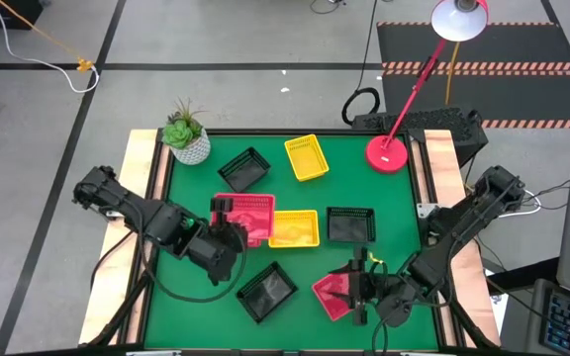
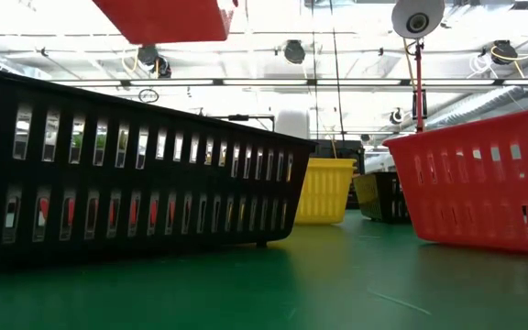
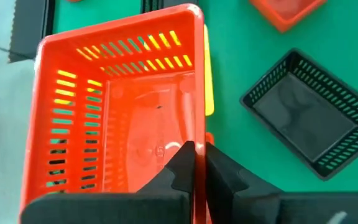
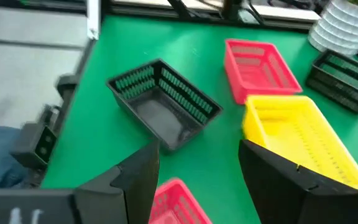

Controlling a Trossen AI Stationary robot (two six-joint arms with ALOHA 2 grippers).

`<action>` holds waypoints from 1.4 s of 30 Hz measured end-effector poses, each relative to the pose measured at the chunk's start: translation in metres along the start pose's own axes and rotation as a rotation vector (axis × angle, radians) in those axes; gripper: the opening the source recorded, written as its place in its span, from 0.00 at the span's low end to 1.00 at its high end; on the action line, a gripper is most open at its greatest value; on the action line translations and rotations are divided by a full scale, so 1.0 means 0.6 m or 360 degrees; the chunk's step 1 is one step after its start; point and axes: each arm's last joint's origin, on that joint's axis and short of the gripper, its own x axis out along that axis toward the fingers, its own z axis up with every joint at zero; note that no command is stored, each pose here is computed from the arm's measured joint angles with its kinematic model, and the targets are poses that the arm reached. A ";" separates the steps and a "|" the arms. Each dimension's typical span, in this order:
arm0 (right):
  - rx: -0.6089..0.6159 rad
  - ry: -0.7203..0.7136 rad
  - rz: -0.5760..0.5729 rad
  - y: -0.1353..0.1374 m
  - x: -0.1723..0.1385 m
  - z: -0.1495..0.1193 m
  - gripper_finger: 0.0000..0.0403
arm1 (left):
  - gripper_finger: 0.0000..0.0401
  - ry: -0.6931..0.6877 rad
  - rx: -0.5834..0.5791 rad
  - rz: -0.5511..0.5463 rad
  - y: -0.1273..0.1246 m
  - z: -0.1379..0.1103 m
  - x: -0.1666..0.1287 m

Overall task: Stack baskets by color
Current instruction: Stack the top red bin on top of the red bin

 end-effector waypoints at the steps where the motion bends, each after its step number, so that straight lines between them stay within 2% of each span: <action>1: 0.0000 -0.0004 0.0019 0.000 0.001 -0.002 0.53 | 0.05 0.0009 -0.0003 0.0014 -0.003 -0.003 0.003; 6: -0.0014 -0.0012 0.0025 -0.001 0.006 -0.014 0.53 | 0.02 0.0069 -0.0024 0.0080 -0.019 -0.020 0.027; 13: -0.0066 -0.0006 0.0045 0.004 0.002 -0.020 0.53 | 0.07 0.0119 0.0016 0.0106 -0.032 -0.038 0.077; 18: -0.0153 -0.0004 0.0074 0.011 -0.005 -0.024 0.53 | 0.02 0.0173 0.0032 0.0131 -0.036 -0.054 0.105; 24: -0.0153 -0.0005 0.0074 0.011 -0.005 -0.024 0.53 | 0.06 0.0074 -0.0020 0.0094 -0.036 -0.087 0.124; 29: -0.0126 -0.0004 0.0075 0.011 -0.005 -0.024 0.53 | 0.02 -0.0059 -0.0071 0.0043 -0.026 -0.118 0.123; 33: -0.0115 -0.0003 0.0074 0.011 -0.005 -0.024 0.53 | 0.04 -0.0152 -0.0035 0.0018 -0.022 -0.137 0.120; 42: -0.0111 -0.0004 0.0072 0.011 -0.005 -0.024 0.53 | 0.02 -0.0128 0.0030 0.0039 -0.018 -0.171 0.141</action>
